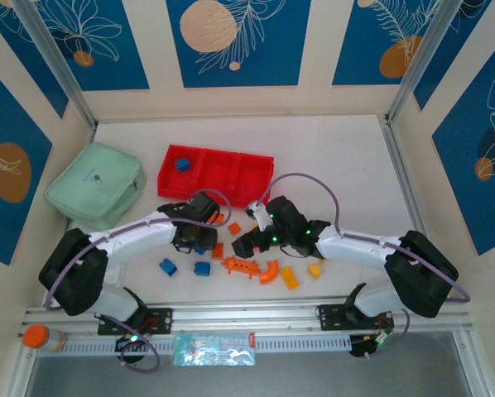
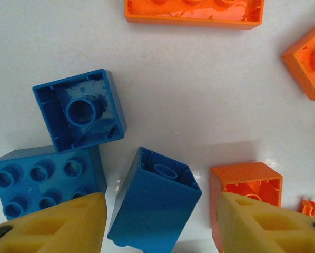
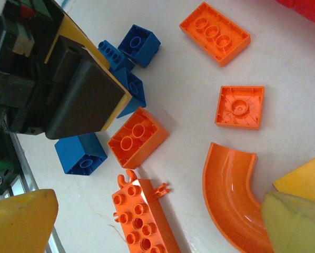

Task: Sort the legos into containers by color
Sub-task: Pick up the lego from the middle-left of the table.

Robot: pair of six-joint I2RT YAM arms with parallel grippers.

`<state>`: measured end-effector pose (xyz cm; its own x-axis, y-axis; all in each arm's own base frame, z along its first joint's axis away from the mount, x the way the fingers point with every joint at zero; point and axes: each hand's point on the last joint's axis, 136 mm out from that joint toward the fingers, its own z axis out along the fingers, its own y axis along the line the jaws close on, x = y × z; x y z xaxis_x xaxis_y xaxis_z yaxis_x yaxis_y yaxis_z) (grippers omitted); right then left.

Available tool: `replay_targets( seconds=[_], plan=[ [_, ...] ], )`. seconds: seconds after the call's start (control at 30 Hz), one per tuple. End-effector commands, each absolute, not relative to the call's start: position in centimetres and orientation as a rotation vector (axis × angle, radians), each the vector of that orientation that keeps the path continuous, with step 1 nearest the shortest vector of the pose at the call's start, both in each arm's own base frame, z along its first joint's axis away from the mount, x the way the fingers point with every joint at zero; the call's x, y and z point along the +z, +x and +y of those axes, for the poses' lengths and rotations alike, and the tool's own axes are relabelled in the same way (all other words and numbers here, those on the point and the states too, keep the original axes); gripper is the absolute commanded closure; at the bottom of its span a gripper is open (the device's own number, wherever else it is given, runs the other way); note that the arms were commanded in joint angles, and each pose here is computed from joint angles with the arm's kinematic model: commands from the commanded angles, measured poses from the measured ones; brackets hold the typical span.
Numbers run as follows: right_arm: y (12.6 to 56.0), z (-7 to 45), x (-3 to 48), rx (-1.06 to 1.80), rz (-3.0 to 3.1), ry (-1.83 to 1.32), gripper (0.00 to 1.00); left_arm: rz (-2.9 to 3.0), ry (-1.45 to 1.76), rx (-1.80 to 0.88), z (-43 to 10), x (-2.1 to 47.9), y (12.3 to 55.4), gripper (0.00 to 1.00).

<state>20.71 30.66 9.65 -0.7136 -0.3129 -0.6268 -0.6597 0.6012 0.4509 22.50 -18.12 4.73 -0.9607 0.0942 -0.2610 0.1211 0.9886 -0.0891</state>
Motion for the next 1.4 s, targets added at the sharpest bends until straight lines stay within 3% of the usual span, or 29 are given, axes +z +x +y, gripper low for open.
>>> replay_targets(
  seconds=[0.0, 0.8, 1.1, 1.37],
  plan=[
    [21.0, 30.7, 10.7, 0.936, 2.279, -0.776, 0.01, 2.872, 0.168, -0.124, -18.4, 4.4, 22.6, 0.43],
    [21.7, 29.9, 10.9, 0.940, 2.277, -0.717, 0.01, 2.871, 0.190, 0.007, -17.6, 4.2, 22.0, 0.71],
    [22.8, 28.1, 13.0, 0.975, 2.280, -0.600, 0.01, 2.723, 0.159, 0.008, -16.8, 9.8, 24.1, 0.72],
    [24.3, 28.0, 16.0, 1.018, 2.293, -0.515, 0.01, 2.597, 0.100, 0.084, -14.1, 16.1, 29.4, 0.71]
  ],
)
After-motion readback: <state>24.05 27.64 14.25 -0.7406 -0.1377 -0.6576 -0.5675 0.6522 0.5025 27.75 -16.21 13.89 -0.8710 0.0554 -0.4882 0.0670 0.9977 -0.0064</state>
